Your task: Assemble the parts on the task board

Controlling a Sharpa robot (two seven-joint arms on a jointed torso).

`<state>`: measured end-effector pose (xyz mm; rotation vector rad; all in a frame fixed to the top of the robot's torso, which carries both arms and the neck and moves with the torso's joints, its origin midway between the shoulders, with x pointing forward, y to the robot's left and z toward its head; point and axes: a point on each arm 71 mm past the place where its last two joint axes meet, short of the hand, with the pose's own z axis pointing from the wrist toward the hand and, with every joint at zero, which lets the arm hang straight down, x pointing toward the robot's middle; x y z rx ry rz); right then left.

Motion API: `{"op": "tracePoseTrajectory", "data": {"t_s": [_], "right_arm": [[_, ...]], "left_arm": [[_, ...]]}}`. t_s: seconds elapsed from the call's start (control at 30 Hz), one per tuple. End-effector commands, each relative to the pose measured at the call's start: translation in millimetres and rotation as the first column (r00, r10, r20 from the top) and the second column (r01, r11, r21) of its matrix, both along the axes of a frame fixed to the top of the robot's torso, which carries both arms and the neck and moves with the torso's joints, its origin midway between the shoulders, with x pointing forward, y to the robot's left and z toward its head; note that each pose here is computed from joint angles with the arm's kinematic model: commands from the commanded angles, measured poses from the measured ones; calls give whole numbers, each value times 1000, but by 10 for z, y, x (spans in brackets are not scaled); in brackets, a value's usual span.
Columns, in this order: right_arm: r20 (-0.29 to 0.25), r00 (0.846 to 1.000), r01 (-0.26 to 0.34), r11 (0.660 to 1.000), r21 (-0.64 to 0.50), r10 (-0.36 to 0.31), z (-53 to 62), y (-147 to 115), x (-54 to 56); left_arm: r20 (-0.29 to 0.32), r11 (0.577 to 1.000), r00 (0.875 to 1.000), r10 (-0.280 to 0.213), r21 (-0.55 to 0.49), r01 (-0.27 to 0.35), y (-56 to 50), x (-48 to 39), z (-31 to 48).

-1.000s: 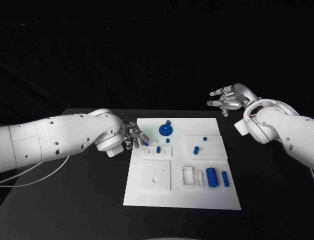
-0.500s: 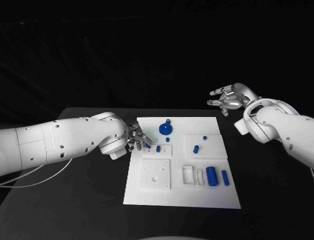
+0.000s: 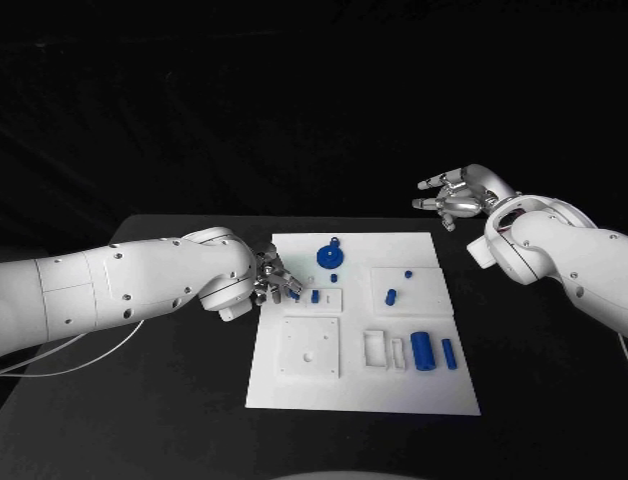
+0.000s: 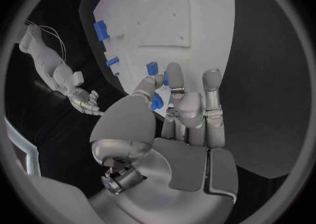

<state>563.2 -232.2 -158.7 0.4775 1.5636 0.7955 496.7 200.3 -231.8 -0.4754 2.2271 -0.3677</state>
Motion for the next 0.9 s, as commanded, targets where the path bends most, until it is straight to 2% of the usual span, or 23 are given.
{"op": "tracePoseTrajectory", "data": {"t_s": [0.03, 0.9], "right_arm": [[3, 1000, -10, 1000, 0, 10, 4, 14, -5], [3, 1000, -10, 1000, 0, 10, 0, 12, -6]], "left_arm": [[-7, 999, 1000, -29, 28, 29, -18, 0, -8], [-8, 998, 999, -49, 46, 49, -43, 0, -62]]}}
